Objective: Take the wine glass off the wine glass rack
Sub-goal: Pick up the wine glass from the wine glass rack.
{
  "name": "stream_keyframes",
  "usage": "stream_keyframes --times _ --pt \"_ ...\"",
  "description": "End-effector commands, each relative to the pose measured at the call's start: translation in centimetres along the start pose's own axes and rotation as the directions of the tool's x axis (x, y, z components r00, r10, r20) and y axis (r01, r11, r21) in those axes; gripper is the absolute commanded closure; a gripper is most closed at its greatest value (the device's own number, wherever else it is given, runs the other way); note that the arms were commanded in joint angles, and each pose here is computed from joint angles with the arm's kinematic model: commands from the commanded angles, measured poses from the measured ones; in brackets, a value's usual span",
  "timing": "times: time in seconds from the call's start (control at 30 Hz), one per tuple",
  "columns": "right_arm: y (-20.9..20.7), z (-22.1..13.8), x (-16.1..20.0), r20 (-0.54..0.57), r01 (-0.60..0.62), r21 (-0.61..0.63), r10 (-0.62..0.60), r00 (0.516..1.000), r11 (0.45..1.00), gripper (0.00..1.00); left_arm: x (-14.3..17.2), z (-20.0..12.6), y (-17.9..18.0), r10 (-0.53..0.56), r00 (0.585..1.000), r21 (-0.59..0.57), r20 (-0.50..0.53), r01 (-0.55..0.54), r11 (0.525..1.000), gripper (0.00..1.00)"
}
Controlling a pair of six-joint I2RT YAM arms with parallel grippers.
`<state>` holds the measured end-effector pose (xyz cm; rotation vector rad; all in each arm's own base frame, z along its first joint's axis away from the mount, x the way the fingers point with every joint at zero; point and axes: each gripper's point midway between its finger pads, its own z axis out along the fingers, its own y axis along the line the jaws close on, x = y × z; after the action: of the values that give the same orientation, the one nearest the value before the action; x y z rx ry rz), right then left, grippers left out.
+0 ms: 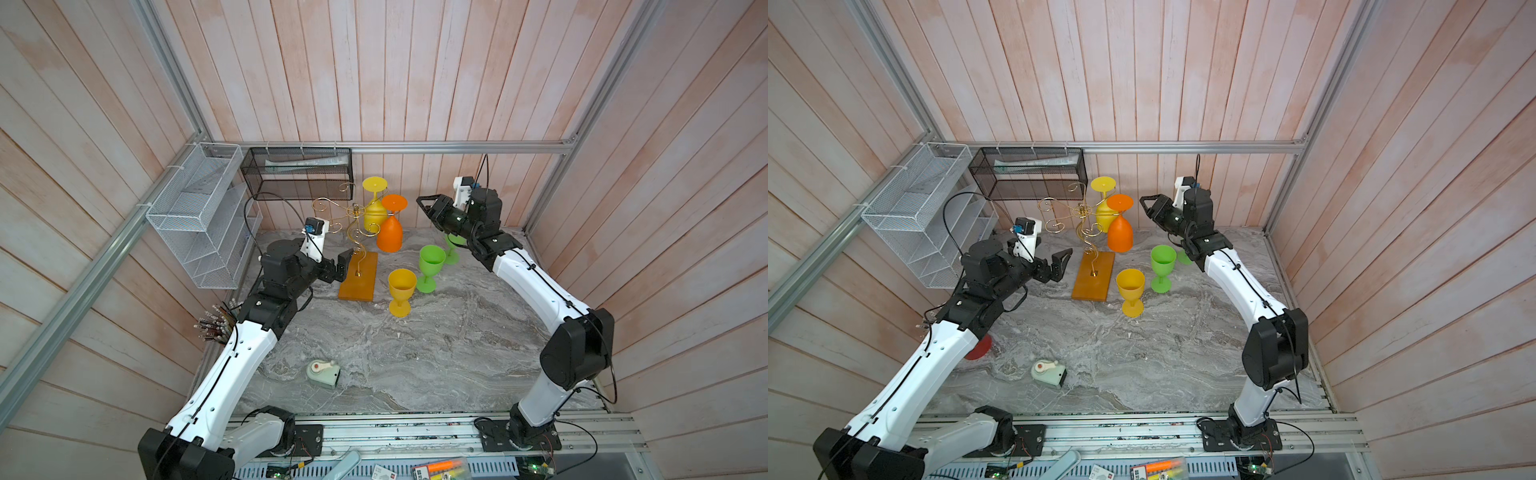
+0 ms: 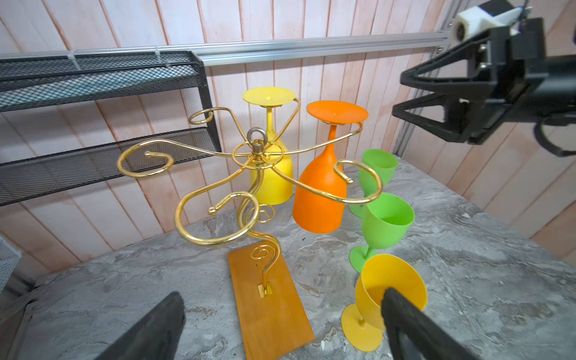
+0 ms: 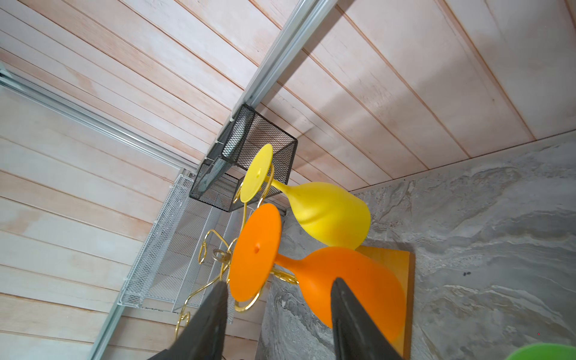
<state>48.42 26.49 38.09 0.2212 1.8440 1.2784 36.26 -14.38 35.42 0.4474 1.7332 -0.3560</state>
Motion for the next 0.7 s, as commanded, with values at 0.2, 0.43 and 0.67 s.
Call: stream_keyframes --times 0.2,0.43,0.67 --pt "0.7 2.8 -0.8 -0.023 -0.101 -0.087 0.099 0.995 0.991 0.59 -2.0 -1.8 -2.6 0.002 0.99 0.199 0.143 -0.031 0.979 0.0" --pt "0.3 4.7 -0.9 -0.034 -0.131 -0.096 0.128 0.991 0.987 0.65 -2.1 -2.3 -3.9 0.001 0.987 0.287 0.162 -0.048 0.957 0.0" --pt "0.3 6.1 -0.1 -0.066 -0.152 -0.11 0.145 0.987 0.982 0.73 -1.6 -2.0 -3.7 -0.014 0.988 0.301 0.152 -0.033 0.953 0.0"
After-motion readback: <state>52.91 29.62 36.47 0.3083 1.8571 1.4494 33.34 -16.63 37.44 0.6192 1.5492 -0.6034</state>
